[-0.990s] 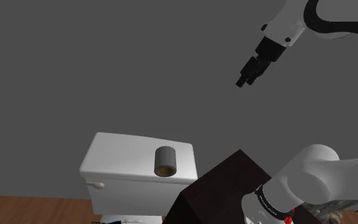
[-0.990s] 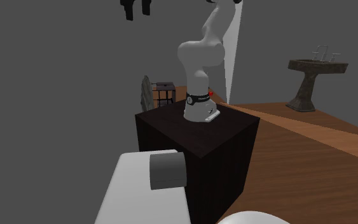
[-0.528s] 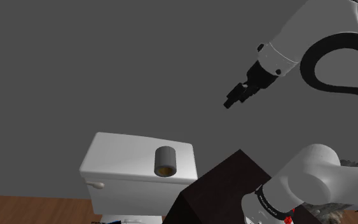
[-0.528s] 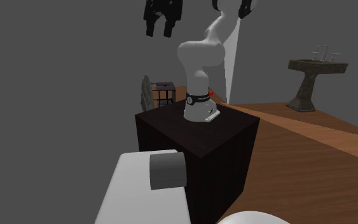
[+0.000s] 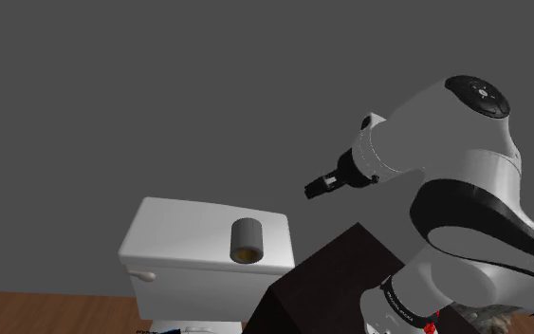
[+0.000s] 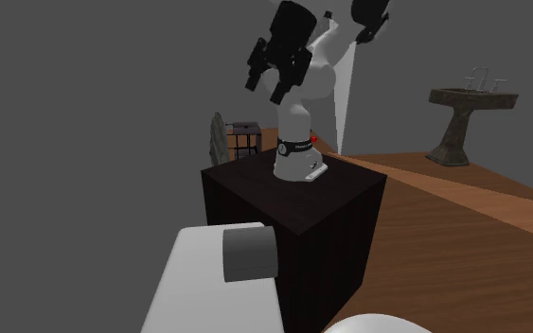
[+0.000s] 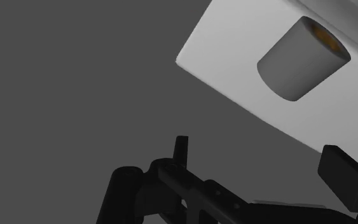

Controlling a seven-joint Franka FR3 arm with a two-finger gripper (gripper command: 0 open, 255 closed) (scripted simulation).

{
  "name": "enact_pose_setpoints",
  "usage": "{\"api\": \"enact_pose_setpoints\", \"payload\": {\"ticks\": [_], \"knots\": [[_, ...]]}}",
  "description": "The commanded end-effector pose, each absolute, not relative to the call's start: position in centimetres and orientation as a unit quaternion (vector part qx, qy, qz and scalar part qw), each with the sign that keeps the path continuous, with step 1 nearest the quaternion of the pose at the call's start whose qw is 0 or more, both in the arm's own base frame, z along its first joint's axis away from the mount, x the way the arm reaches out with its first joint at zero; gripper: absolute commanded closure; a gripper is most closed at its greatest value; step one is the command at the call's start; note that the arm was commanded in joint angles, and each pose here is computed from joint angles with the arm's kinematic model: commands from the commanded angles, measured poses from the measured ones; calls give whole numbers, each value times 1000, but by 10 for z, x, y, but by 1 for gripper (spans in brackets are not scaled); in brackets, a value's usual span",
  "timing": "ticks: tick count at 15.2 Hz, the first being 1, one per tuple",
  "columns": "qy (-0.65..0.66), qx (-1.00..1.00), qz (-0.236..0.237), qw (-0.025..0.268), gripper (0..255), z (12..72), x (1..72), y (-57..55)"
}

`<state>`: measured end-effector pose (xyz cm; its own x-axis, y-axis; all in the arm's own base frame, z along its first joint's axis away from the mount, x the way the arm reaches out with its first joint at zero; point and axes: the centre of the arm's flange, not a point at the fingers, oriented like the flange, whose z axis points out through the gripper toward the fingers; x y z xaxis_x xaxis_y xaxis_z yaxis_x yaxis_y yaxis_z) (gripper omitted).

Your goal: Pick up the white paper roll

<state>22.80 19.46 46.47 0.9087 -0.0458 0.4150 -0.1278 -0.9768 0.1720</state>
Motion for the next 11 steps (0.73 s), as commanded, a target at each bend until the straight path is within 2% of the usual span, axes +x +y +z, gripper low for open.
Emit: {"api": "enact_pose_setpoints", "payload": {"ticks": [1, 11], "knots": [[-57, 964, 233, 116, 0, 439, 221, 218], [-111, 911, 340, 206, 0, 299, 219, 315]]}}
